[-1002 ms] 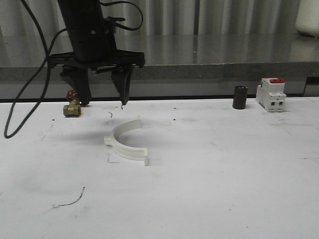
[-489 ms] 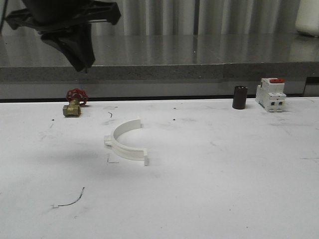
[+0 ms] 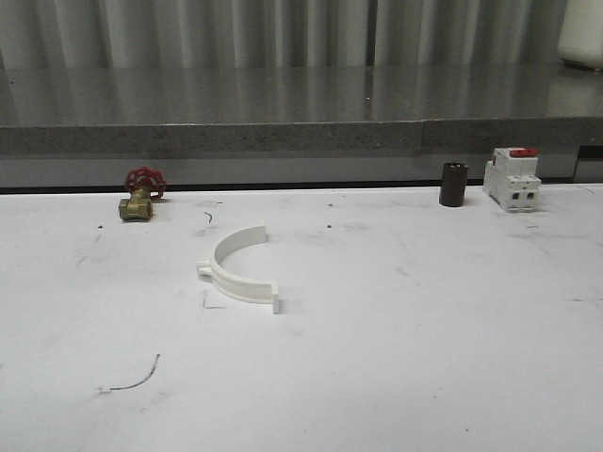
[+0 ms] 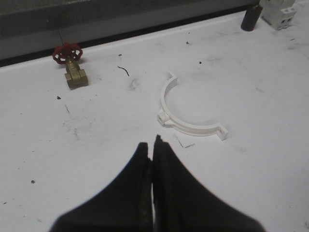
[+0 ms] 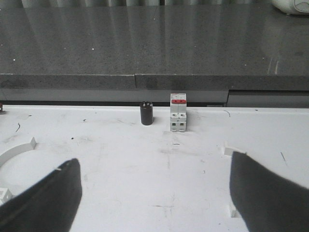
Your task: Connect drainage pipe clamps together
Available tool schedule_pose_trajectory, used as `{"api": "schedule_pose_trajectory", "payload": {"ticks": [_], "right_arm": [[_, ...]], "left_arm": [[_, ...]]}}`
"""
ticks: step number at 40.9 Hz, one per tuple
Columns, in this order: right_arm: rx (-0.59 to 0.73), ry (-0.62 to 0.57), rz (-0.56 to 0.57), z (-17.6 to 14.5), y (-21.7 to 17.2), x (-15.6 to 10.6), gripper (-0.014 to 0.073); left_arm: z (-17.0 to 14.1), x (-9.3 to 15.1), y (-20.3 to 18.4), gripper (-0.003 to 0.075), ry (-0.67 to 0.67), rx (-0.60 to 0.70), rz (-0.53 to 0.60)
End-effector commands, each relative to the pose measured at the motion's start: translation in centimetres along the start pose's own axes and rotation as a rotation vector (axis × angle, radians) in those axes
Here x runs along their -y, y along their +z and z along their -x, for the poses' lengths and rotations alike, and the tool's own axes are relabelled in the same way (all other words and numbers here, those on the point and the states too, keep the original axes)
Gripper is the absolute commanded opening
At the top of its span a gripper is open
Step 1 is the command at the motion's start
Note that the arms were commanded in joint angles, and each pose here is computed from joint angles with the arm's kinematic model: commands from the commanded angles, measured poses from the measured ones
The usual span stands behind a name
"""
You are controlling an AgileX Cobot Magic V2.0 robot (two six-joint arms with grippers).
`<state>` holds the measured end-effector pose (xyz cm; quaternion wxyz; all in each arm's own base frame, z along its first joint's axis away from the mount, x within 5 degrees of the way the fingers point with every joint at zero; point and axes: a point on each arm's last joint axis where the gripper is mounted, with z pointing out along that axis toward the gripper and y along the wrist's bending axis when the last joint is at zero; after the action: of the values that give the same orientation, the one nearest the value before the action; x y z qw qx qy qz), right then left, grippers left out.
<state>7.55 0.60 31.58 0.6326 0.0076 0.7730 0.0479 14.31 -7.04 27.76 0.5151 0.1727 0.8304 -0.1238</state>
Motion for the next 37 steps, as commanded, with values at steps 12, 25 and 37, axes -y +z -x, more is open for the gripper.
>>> {"api": "schedule_pose_trajectory", "payload": {"ticks": [12,25,37], "right_arm": [[0.098,-0.013,-0.011,1.7,-0.2,0.0,0.0642],[0.098,-0.013,-0.011,1.7,-0.2,0.0,0.0642],[0.098,-0.013,-0.011,1.7,-0.2,0.0,0.0642]], "left_arm": [[-2.0,-0.2,-6.6,-0.0020,0.034,0.363,-0.024],[-2.0,-0.2,-6.6,-0.0020,0.049,0.369,-0.020],[-2.0,-0.2,-6.6,-0.0020,0.049,0.369,-0.020]]}}
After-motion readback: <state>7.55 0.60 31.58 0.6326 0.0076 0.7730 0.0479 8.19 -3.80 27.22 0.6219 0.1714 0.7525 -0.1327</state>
